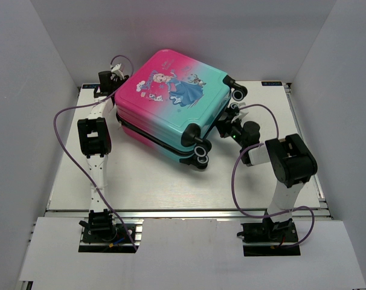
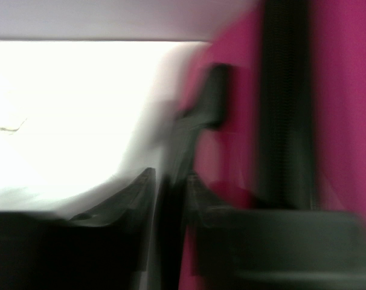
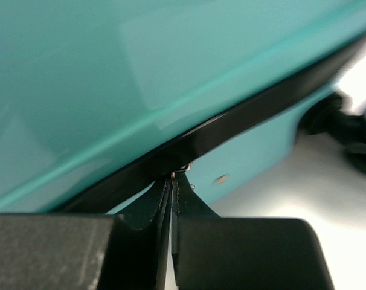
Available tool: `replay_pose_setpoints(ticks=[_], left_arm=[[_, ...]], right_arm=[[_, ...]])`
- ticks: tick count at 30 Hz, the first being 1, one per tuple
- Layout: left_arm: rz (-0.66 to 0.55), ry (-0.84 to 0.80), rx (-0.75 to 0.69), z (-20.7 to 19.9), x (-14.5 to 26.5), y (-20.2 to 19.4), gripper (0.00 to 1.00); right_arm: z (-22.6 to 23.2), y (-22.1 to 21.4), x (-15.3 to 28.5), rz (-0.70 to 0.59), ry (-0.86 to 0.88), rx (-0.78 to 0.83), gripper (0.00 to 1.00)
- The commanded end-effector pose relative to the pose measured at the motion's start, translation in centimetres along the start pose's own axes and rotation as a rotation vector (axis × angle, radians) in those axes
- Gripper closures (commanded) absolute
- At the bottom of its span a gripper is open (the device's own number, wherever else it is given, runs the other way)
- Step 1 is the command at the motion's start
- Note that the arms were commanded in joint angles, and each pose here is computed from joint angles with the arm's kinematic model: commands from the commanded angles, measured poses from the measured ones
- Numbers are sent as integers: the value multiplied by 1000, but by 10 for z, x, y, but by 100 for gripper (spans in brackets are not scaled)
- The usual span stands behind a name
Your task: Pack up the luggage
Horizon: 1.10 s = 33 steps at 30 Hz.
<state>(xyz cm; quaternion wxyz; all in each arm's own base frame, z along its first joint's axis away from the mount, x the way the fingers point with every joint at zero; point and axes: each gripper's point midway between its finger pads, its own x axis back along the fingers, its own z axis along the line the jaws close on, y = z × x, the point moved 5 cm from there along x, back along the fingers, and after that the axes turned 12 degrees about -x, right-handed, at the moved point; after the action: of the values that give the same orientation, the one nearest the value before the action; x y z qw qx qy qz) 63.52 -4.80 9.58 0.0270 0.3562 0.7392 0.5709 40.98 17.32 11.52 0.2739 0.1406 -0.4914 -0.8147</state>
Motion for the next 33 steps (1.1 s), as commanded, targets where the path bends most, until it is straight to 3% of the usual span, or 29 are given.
replay_pose_setpoints(ticks=[1,2,5,11,13,17,21,25,28,29,33], left_arm=[[75,58,114,-9,-27,-40,32],[54,85,116,-8,-25,-31,2],[18,174,133,-15,-5,5,2],[-37,559,137,-20,71,75,2],[-29,688,156,-13,94,78,2],[-17,772,155,-26,140,96,2],[-14,766,193,-41,158,97,2],[31,772,193,-47,168,82,2],[53,744,186,-59,179,79,2],[86,680,174,-66,178,70,2],[9,417,128,-141,209,88,2]], right_arm=[[127,13,24,-91,458,145,100],[128,6,28,-76,417,126,100],[129,-1,48,-61,332,108,100],[121,8,55,-73,212,119,100],[121,7,53,-62,213,121,100],[120,5,51,-52,205,126,100],[116,2,50,-43,176,148,100],[87,17,44,-113,-52,105,100],[81,27,38,-145,-111,114,100],[82,26,35,-139,-105,116,100],[93,26,30,-119,-41,122,100]])
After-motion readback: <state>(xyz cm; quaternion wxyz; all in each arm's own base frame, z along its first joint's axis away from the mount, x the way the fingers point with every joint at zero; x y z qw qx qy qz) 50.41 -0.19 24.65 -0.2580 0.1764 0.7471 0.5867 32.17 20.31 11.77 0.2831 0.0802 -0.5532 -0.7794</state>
